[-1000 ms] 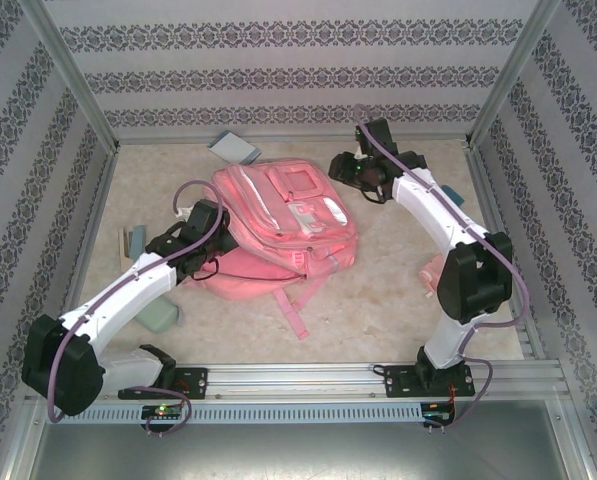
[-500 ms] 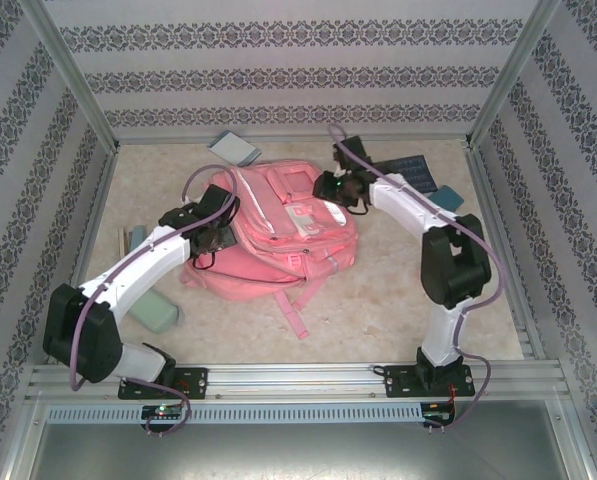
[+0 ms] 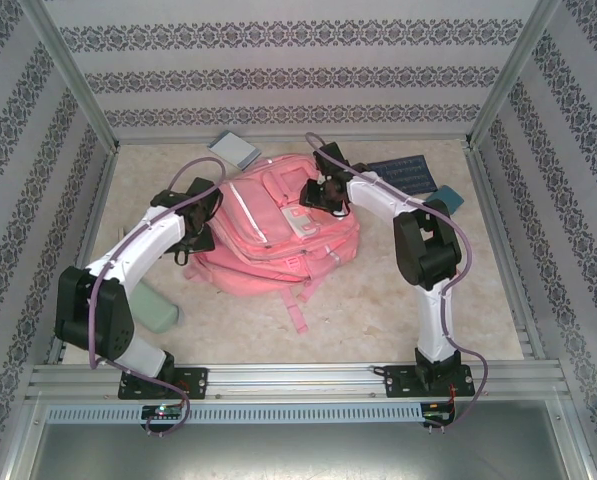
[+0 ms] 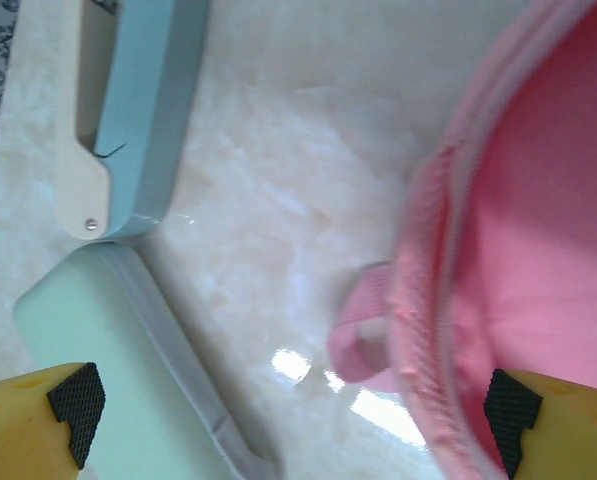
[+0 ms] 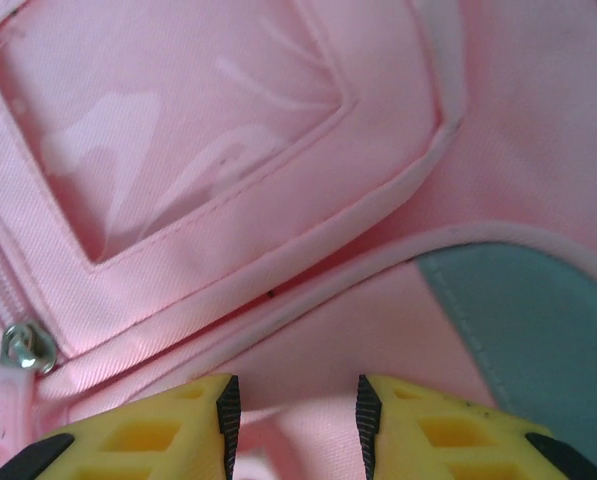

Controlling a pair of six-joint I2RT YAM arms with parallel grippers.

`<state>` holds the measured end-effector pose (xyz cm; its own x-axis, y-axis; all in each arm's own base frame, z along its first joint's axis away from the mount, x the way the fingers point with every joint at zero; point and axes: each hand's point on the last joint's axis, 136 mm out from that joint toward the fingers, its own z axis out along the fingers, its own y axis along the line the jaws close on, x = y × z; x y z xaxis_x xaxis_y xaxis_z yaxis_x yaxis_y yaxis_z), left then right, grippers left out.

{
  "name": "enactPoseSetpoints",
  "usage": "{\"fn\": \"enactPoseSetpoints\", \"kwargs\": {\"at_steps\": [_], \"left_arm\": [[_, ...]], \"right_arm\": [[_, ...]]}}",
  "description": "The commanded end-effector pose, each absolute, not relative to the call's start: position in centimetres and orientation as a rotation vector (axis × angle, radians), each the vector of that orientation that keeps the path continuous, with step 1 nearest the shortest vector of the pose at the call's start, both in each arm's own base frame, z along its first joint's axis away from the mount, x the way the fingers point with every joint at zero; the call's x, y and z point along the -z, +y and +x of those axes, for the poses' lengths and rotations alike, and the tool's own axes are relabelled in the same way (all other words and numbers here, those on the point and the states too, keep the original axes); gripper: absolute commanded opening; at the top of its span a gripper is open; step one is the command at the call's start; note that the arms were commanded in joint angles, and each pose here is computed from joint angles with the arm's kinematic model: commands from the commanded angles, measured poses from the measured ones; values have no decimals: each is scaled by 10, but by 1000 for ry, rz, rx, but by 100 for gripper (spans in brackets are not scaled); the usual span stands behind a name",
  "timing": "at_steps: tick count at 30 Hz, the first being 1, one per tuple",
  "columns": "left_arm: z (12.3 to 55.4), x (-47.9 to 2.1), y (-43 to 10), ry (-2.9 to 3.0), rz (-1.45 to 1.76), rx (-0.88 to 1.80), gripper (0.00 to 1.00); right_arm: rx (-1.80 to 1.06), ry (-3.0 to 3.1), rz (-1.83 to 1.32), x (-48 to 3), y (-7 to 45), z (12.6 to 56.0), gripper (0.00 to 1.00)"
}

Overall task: Pack the student bag
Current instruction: Move the student bag to the center of the table.

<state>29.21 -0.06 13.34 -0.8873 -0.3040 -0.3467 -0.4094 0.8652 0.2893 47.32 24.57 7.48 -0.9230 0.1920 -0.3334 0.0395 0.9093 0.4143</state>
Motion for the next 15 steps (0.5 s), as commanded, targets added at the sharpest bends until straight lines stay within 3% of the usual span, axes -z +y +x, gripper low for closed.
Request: {"fn": "enactPoseSetpoints", "kwargs": {"at_steps": [1, 6, 10, 15], "left_arm": [[283, -163, 21, 2708, -535, -591, 100], [284, -182, 23, 2669, -582, -505, 100], [295, -196, 2, 2627, -576, -280, 100], [308, -210, -26, 2567, -568, -6, 100]], "right_arm": [[-500, 2686, 184, -75, 226, 490, 39], [-502, 2590, 208, -111, 206, 497, 41], [-444, 2548, 292, -119, 171, 509, 41], [-359, 2533, 437, -107, 123, 526, 25]]}}
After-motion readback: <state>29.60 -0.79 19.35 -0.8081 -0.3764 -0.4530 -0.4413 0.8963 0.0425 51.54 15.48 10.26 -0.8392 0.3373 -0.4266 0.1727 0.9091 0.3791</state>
